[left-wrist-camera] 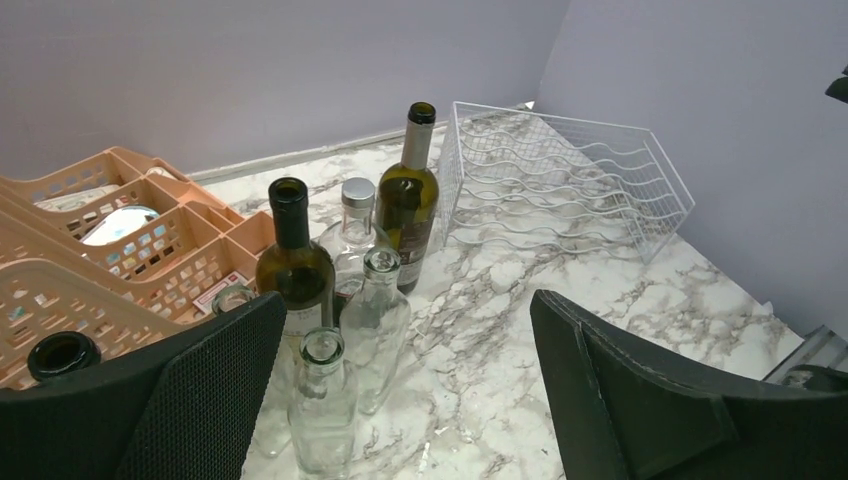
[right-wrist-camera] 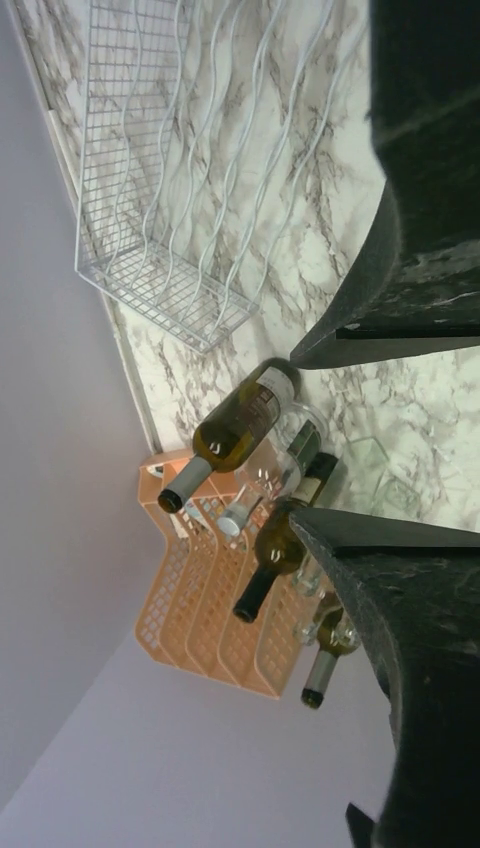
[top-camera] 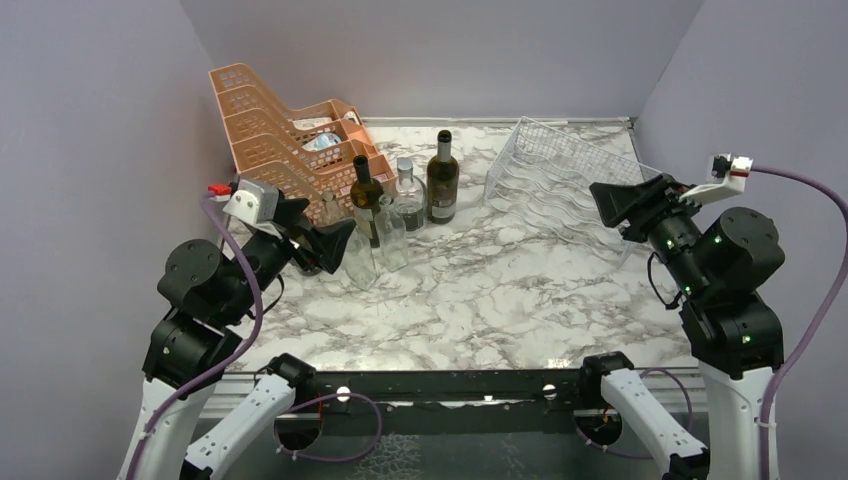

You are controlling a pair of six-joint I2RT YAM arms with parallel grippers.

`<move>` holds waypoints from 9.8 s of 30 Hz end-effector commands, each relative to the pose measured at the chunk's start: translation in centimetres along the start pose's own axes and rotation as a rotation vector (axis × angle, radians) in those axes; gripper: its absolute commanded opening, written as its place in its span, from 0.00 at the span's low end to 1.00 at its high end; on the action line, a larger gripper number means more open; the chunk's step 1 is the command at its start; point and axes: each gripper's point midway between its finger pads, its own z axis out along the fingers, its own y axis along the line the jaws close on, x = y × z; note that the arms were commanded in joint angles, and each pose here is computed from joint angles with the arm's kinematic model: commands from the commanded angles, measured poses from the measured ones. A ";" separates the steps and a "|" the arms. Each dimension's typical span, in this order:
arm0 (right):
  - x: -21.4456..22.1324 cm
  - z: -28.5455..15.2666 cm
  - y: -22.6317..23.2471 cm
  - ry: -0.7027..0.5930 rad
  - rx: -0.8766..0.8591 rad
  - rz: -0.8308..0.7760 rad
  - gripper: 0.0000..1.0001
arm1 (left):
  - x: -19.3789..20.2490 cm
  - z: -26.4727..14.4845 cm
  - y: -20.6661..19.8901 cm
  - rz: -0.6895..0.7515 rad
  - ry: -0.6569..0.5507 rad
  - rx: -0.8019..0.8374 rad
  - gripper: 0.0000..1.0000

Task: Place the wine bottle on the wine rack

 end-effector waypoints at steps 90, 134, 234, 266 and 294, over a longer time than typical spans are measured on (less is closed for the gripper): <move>25.7 32.8 -4.9 0.670 0.206 -0.214 0.32 | 2.3 3.8 -2.8 -0.022 -0.006 0.206 0.99; 18.7 30.1 8.5 0.357 -0.035 -0.507 0.56 | 2.5 3.8 -1.0 -0.072 0.021 0.091 0.99; 6.6 -4.1 5.1 0.420 -0.215 -0.226 0.80 | 9.4 19.0 -18.1 1.099 -0.514 0.702 0.00; 20.3 -1.3 0.4 0.847 -0.158 -0.336 0.68 | 11.5 20.8 -18.5 1.728 -0.491 0.788 0.00; 18.7 1.1 0.0 0.678 -0.077 -0.298 0.01 | 11.5 20.5 -18.1 1.665 -0.496 0.741 0.92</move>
